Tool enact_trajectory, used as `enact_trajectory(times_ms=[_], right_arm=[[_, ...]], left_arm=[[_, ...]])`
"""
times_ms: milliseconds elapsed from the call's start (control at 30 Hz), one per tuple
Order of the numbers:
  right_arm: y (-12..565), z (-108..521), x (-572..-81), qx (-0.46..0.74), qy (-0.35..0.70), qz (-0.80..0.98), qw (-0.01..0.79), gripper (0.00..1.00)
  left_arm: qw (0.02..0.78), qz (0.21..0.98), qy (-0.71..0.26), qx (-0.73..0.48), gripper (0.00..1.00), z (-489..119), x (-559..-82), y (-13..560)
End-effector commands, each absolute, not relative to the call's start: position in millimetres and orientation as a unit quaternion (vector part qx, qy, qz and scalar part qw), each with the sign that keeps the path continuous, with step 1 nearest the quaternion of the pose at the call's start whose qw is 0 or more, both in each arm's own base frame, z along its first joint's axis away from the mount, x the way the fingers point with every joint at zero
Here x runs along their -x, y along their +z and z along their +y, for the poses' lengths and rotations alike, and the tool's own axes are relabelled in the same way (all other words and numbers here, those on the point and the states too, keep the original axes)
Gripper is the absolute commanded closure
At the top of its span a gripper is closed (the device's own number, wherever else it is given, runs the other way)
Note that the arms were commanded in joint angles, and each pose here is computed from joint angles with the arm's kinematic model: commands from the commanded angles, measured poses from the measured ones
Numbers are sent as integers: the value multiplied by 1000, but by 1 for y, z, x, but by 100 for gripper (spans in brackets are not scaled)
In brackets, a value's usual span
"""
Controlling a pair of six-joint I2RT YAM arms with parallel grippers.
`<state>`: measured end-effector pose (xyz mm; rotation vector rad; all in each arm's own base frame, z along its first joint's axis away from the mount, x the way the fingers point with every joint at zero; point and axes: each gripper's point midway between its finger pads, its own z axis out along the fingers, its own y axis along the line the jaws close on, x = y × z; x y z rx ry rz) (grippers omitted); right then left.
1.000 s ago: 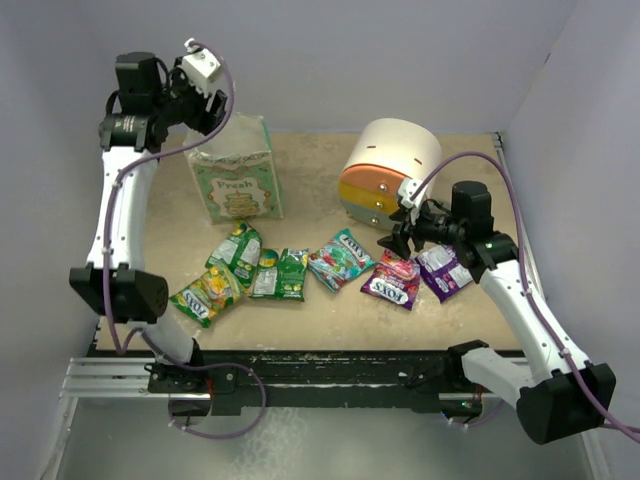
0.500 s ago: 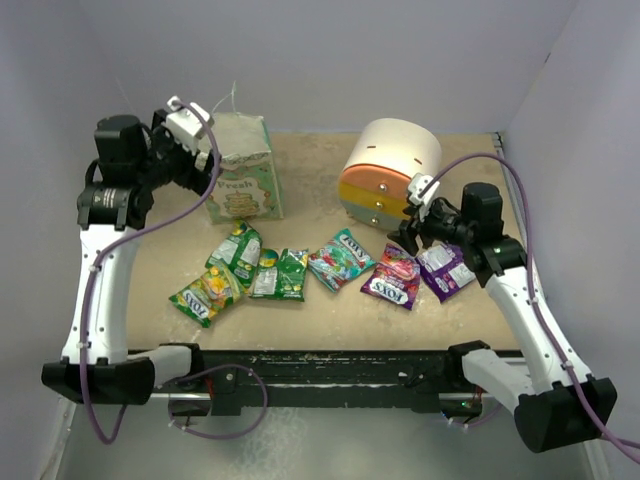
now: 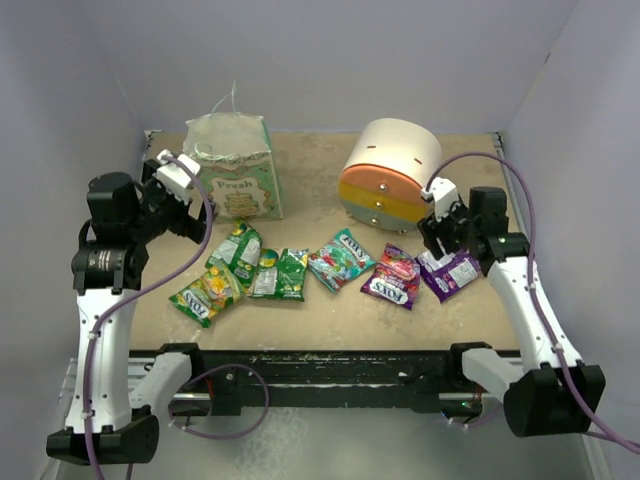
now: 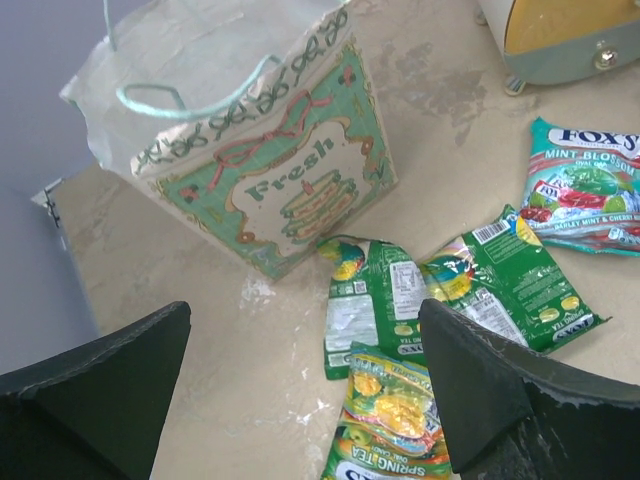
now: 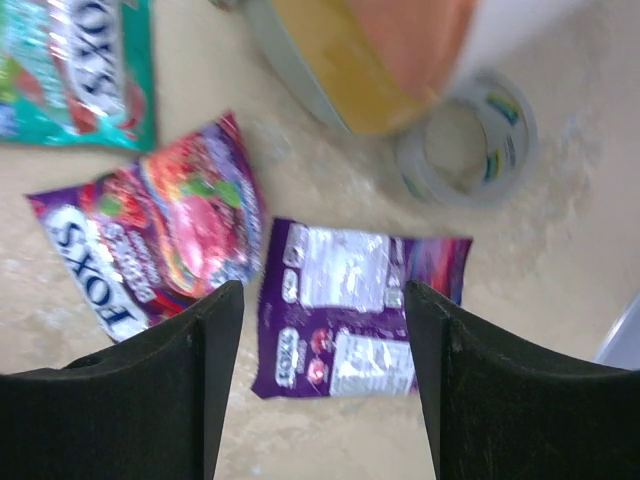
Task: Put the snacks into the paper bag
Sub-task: Pick up the snack from the center of the board.
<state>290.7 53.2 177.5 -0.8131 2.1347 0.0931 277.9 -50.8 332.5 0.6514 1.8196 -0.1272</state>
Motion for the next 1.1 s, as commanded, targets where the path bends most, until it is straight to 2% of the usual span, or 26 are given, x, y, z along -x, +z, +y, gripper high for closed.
enact_trajectory(times_ms=[0,433,633,867,1067], right_arm=[[156,3,-291,273,-3,892,361,32],[114,-98,-320,122,45,952,278,31],[79,-104,-315,106,112,963,223,30],[47,-114,-305,98,142,968,183,29],[24,-101,-291,104,195,964,147,29]], left_arm=[[591,759,-76,-261,1,-52,-273,336],[590,761,-78,-257,1,-47,-263,332],[586,766,-70,-256,1,-43,-262,323],[583,768,-74,-255,1,-42,-263,318],[583,768,-76,-254,1,-42,-263,314]])
